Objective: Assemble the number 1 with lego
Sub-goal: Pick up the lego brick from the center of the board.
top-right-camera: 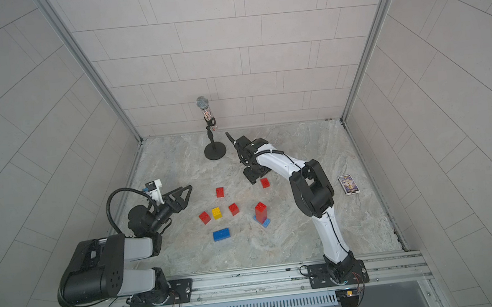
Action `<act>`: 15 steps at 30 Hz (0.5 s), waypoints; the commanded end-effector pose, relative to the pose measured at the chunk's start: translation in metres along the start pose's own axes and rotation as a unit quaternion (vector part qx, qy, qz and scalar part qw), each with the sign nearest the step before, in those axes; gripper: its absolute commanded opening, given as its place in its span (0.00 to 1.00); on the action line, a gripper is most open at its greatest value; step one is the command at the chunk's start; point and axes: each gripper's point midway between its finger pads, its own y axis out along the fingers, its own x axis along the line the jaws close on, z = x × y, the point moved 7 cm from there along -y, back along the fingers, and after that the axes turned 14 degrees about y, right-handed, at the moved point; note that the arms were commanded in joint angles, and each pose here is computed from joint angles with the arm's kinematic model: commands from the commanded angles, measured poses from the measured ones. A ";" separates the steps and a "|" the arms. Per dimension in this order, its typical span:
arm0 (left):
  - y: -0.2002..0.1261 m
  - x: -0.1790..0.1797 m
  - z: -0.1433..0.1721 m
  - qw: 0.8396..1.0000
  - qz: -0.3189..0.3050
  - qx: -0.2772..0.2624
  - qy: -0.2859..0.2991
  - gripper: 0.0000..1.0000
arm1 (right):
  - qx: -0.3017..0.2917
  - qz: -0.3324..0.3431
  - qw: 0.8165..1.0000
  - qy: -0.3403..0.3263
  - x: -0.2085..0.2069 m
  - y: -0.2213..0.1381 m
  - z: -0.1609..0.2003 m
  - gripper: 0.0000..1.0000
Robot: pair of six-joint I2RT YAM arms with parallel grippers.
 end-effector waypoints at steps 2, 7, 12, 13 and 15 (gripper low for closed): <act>0.002 -0.002 -0.011 1.000 0.013 -0.018 0.016 1.00 | 0.014 0.032 0.999 -0.008 -0.013 0.001 0.004 0.72; 0.003 -0.001 -0.011 1.000 0.013 -0.017 0.015 1.00 | 0.026 0.028 0.999 0.001 -0.021 0.012 0.009 0.71; 0.003 -0.001 -0.011 1.000 0.012 -0.017 0.014 1.00 | 0.044 0.010 0.999 0.003 -0.020 0.026 0.016 0.68; 0.003 -0.001 -0.010 1.000 0.012 -0.016 0.013 1.00 | 0.047 0.007 0.999 0.005 -0.020 0.029 0.017 0.68; 0.003 0.000 -0.010 1.000 0.011 -0.016 0.012 1.00 | 0.049 0.000 0.999 0.005 -0.018 0.033 0.018 0.67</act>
